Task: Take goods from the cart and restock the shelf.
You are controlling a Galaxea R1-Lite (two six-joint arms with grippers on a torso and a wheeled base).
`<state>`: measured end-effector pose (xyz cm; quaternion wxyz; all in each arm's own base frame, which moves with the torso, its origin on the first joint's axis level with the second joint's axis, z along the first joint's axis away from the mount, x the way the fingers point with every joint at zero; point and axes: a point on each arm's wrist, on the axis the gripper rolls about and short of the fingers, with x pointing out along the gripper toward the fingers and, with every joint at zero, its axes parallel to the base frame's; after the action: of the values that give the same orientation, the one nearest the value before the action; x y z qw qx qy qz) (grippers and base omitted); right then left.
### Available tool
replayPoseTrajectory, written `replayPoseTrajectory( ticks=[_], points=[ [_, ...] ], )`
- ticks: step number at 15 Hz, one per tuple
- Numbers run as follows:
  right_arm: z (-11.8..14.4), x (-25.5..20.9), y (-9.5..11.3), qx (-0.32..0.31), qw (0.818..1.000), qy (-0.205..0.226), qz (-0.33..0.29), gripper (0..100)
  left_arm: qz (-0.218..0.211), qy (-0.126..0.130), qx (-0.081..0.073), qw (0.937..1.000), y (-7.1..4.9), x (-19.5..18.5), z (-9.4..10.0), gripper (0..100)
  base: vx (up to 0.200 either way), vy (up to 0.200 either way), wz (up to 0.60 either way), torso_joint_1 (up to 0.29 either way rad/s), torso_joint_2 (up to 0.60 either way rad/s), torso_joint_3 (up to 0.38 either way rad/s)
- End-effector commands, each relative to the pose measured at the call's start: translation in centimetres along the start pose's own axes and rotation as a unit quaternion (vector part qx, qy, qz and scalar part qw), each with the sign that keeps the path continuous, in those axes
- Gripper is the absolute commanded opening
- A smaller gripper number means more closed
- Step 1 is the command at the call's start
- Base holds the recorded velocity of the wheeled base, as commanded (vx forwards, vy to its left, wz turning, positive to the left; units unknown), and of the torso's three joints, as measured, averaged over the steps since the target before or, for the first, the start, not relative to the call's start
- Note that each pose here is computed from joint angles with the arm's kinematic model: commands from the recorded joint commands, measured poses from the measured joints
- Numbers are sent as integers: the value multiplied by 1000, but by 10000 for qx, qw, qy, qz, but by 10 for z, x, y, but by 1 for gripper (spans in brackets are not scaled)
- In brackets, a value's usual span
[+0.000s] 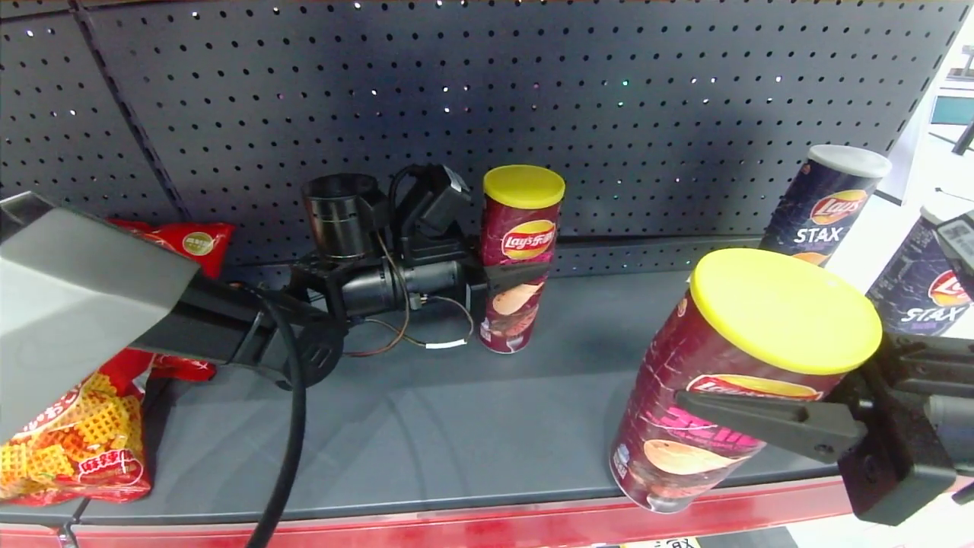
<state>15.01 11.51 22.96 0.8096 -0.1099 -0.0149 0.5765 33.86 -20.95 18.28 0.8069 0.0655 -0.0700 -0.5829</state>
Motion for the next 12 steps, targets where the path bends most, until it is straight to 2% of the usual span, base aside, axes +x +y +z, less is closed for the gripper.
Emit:
replayPoseTrajectory(
  ticks=[1, 3, 4, 5, 6, 8, 10, 12],
  points=[
    [0, 0, -1, -3, 10000, -14, -16, 0, -129, -139, 95, 9998, -26, -19, 29, 0, 0, 0, 0, 0, 0, 0],
    [0, 0, -1, 2, 10000, -6, -22, 0, -299, -196, 83, 9993, -55, -37, 47, 0, 0, 0, 0, 0, 0, 0],
    [0, 0, -1, -2, 10000, -4, -53, 0, -372, -231, 22, 9990, -68, -47, 55, 0, 0, 0, 0, 0, 0, 0],
    [0, 0, -1, 6, 10000, 0, -68, 0, -402, -242, -37, 9989, -76, -53, 59, 0, 0, 0, 0, 0, 0, 0],
    [-1, -1, -1, 16, 10000, 15, -79, 0, -437, -231, -180, 9986, -91, -69, 63, 0, 0, 0, 0, 0, 0, 0],
    [-1, -1, -2, 24, 9999, 31, -122, 0, -435, -193, -263, 9985, -104, -87, 64, 0, 0, 0, 0, 0, 0, 0],
    [-1, -1, -3, 28, 9999, 37, -121, 0, -475, -130, -497, 9975, -117, -100, 61, 0, 0, 0, 0, 0, 0, 0],
    [-1, -1, -3, 24, 9999, 31, -122, 0, -481, 3, -649, 9967, -122, -105, 53, 0, 0, 0, 0, 0, 0, 0]
  ],
)
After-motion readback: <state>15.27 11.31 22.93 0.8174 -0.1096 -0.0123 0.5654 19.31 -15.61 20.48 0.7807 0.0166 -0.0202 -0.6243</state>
